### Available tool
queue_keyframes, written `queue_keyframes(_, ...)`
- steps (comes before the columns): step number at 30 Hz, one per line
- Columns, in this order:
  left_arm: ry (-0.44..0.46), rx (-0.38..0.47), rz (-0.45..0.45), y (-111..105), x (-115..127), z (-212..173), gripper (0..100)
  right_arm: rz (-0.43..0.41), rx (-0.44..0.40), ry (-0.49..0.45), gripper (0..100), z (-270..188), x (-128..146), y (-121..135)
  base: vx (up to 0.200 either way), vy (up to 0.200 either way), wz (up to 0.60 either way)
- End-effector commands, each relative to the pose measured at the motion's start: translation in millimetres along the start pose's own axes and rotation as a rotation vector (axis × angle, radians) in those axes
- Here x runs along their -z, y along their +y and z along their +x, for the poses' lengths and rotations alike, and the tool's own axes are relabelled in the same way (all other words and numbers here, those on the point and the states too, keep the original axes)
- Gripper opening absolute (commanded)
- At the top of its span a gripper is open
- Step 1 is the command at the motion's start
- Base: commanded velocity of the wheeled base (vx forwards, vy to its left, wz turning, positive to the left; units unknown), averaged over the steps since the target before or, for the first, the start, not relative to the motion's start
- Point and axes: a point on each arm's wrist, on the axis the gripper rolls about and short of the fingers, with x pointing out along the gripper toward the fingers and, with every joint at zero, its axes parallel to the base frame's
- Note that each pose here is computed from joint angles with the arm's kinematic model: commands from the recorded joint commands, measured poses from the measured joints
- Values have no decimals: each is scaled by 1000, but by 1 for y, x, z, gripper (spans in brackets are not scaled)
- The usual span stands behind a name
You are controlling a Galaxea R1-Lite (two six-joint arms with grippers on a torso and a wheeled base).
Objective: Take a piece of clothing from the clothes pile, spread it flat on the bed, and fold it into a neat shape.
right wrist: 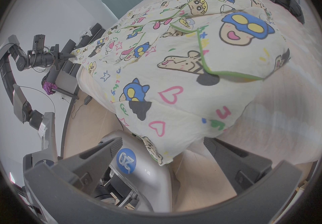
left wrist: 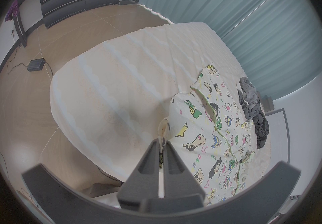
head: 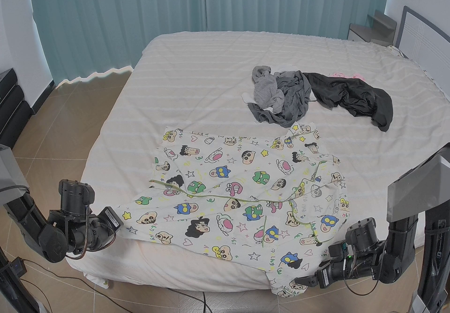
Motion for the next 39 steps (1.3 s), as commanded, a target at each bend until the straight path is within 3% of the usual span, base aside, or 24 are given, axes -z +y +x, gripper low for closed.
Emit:
queue_keyframes(1,-1,0,-1,0,0,0,0,-18,-30,-7,100,6,-4,11,0,0,0)
queue_keyframes(7,3,-3,-1,1,1,0,0,4,38,-9,100,27,-5,18,0,0,0)
queue_keyframes(8,3,-3,-1,1,1,0,0,7,49,-9,0,30,-5,20,0,0,0)
queue_keyframes(25,66,-44,45,10,20,-5,0,84,78,16,0,-13,11,25,0,0,0)
queue_keyframes(31,116,-62,122,16,35,-11,0,100,14,30,0,-31,18,26,0,0,0)
queue_keyframes(39,150,-84,143,22,44,-16,0,119,17,28,0,-34,20,23,0,0,0)
